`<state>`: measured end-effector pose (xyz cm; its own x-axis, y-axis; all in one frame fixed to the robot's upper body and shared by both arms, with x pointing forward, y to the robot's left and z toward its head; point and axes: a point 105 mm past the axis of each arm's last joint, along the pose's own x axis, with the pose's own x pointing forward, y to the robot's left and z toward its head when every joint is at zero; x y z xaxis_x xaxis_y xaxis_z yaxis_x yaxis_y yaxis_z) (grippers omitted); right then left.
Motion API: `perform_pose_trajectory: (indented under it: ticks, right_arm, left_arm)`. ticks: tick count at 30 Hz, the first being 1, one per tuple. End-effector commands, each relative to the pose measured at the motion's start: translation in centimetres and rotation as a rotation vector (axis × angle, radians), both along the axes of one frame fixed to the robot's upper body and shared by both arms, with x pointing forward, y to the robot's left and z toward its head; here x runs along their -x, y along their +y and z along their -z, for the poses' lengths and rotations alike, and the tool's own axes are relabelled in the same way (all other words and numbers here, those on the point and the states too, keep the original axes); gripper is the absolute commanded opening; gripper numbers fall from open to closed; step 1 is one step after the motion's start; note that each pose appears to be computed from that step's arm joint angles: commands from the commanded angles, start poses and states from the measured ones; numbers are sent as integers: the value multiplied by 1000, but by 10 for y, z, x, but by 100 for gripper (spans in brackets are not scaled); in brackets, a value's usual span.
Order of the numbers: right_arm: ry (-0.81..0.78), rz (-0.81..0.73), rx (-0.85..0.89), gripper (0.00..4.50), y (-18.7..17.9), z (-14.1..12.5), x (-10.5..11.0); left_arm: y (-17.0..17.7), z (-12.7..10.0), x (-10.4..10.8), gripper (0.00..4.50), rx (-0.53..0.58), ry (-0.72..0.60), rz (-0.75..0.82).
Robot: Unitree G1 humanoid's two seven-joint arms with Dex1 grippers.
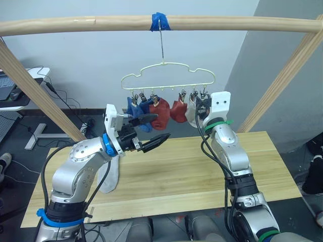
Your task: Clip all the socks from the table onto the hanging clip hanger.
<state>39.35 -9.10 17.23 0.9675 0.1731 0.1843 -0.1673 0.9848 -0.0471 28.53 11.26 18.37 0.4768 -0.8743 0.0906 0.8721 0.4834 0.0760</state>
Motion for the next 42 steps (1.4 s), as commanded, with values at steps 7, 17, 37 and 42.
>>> perform_pose_trajectory:
  ticks: [7, 17, 37, 42]
  right_arm:
    - [-65, 36, 11, 211, -6, -19, -8]
    - [-77, 27, 0, 211, -3, -24, -12]
    - [-61, -25, -59, 211, 16, -27, -16]
    - [-54, -20, -61, 211, 15, -26, -18]
  left_arm:
    - [-6, -10, 6, 450, 19, -50, 20]
    - [-5, -9, 5, 450, 14, -54, 22]
    - [-6, -7, 5, 450, 5, -62, 13]
    - [-6, -7, 5, 450, 1, -63, 11]
